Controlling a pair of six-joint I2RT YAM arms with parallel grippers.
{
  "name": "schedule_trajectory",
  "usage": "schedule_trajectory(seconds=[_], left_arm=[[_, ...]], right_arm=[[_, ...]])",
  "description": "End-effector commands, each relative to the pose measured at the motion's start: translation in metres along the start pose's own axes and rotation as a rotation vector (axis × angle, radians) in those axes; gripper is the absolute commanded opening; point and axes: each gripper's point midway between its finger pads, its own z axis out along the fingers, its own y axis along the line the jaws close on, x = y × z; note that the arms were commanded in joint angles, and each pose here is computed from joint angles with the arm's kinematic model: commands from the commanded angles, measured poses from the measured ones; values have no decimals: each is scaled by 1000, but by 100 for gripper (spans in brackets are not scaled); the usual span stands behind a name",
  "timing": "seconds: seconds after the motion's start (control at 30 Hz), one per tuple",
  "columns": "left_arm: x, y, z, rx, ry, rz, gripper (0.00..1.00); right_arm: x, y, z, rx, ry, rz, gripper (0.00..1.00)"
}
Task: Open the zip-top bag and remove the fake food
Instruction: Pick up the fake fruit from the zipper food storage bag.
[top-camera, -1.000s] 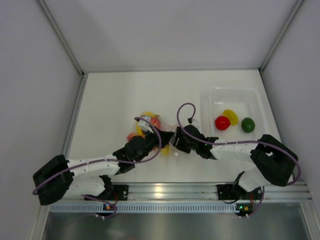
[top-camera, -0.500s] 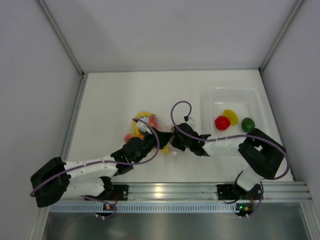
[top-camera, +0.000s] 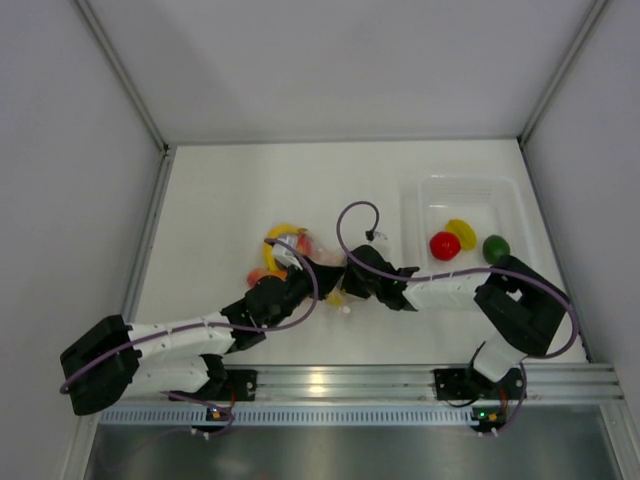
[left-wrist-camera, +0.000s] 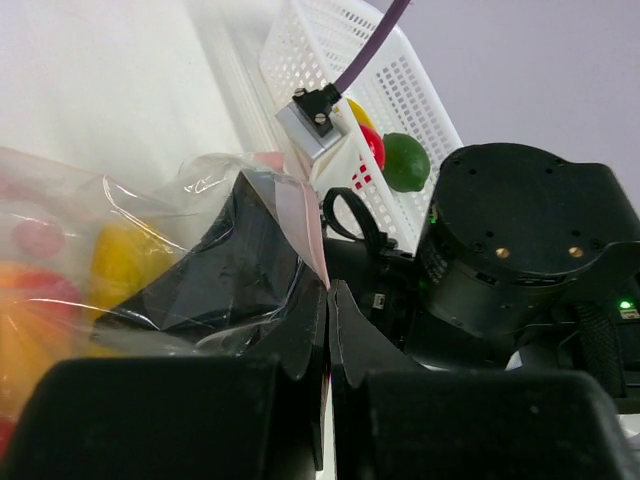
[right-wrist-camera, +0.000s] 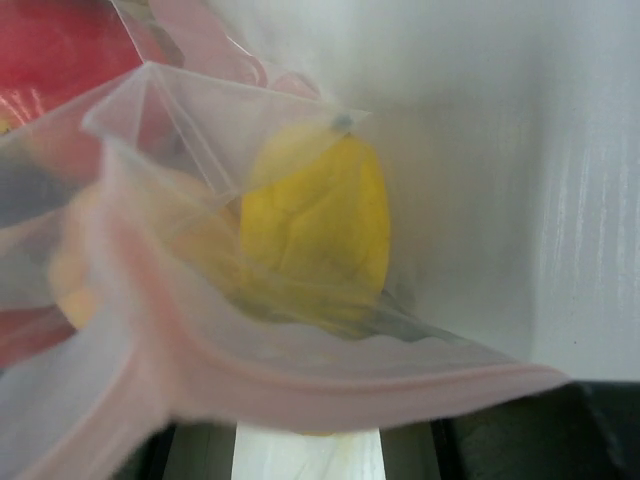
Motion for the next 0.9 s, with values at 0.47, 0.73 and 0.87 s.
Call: schedule_trajectory(seconds=[0.47,0.73,0.87], left_arm=[[-23,0,1,-20,-113,-14,0],[-28,14,1,-95,-149,-21,0],[-28,17,1,-103,-153,-17,0]], right_arm=[[-23,60,-65,-112,-107,-198,28],[-28,62,-97,-151,-172,-257,28],[-29,43,-103,-136,-195,-255,28]])
